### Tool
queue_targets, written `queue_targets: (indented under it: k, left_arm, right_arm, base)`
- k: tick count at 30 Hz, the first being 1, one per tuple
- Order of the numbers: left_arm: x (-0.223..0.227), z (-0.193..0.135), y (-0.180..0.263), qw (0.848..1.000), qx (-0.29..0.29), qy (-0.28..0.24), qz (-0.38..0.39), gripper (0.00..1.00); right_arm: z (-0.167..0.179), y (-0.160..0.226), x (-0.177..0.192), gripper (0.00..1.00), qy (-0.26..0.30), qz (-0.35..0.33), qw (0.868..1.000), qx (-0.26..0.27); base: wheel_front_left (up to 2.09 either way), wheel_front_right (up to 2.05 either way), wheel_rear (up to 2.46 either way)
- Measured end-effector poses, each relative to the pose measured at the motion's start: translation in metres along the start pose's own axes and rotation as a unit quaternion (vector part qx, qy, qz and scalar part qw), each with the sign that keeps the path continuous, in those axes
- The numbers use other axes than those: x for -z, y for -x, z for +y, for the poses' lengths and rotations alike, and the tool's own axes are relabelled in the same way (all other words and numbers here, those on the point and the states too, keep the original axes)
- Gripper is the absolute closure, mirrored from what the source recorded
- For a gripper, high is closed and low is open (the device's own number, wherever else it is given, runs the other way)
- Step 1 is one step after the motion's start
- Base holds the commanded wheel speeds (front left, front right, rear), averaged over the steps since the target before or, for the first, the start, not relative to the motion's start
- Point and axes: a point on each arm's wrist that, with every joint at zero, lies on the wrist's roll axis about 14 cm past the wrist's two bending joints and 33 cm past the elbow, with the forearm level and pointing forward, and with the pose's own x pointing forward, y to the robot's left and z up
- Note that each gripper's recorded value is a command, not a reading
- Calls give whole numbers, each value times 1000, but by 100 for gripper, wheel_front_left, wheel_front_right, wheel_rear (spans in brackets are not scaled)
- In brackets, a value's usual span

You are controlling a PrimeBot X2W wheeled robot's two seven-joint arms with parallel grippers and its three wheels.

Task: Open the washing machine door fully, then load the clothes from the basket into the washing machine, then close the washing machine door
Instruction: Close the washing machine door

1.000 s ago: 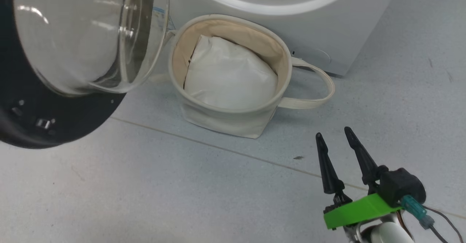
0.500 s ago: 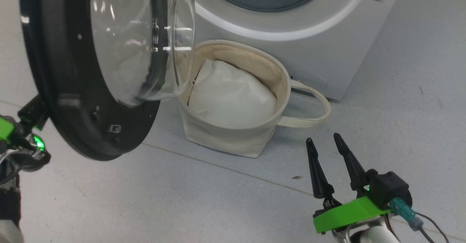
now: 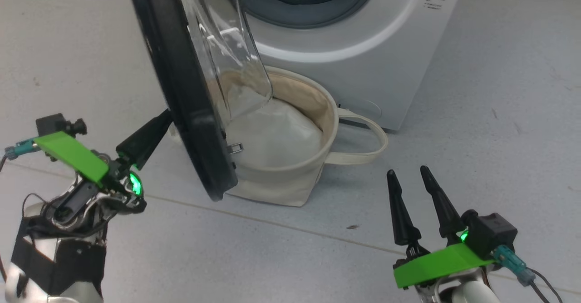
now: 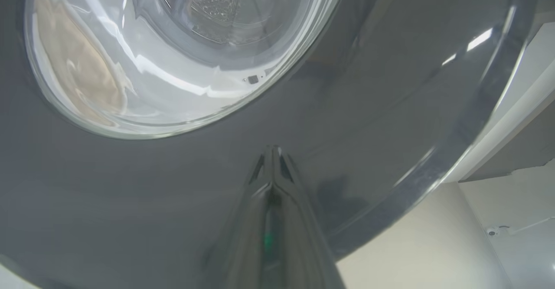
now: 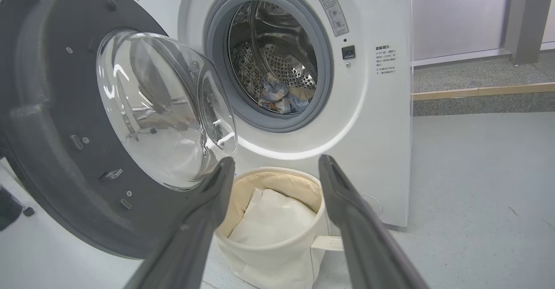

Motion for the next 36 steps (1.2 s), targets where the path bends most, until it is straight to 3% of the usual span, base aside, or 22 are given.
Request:
queue_targets:
  k: [13, 28, 36]
  left_arm:
    - [60, -7, -53, 996, 34, 67, 56, 100]
    - [106, -23, -107, 988, 55, 88, 114, 100]
    - [108, -22, -132, 988, 58, 97, 109, 100]
  right_arm:
    - [-27, 31, -18, 0, 12, -19, 998, 58]
    - [-53, 59, -21, 0, 18, -21, 993, 116]
    - [-65, 54, -20, 0, 14, -22, 992, 127]
  base:
    - [0, 0, 0]
    - [0, 0, 0]
    - [0, 0, 0]
